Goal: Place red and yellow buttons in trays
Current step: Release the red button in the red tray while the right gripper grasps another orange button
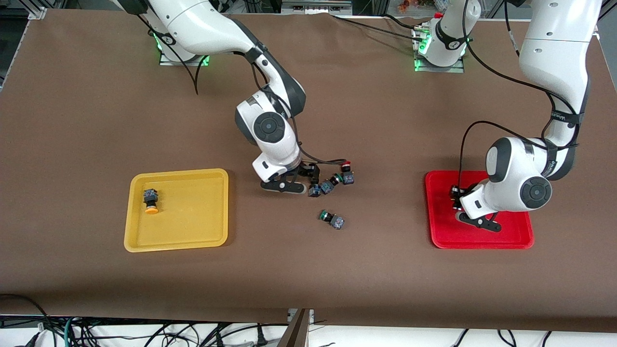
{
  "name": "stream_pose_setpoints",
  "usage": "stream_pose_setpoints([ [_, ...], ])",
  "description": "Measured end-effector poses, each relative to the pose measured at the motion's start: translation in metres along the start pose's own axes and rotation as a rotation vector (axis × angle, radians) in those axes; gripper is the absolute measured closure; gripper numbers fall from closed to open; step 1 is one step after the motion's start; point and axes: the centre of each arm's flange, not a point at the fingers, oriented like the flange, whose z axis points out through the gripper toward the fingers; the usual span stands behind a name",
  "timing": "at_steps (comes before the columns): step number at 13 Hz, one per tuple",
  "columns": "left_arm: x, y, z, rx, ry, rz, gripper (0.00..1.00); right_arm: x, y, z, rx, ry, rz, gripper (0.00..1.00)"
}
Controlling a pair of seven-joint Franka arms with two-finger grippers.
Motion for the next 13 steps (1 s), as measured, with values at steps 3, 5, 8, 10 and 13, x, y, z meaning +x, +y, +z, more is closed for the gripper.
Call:
stream_pose_setpoints([
  [3,-0.001,0.0,0.002,-0.001,-0.004,0.002,0.32,-0.015,-0.011,0.032,0.017,0.014,0.001,0.0],
  [5,-0.001,0.0,0.002,-0.001,-0.004,0.002,0.12,-0.02,-0.014,0.044,0.024,0.02,0.002,0.0],
  [8,0.0,0.0,0.0,0.0,0.0,0.002,0.0,-0.021,-0.015,0.051,0.036,0.032,0.002,0.03],
  [10,-0.001,0.005,-0.015,0.001,0.006,0.01,0.0,-0.02,-0.013,0.056,0.036,0.038,0.002,0.22],
  [13,-0.003,0.026,-0.048,0.005,0.018,0.038,0.0,-0.019,-0.013,0.061,0.042,0.049,-0.002,0.32],
])
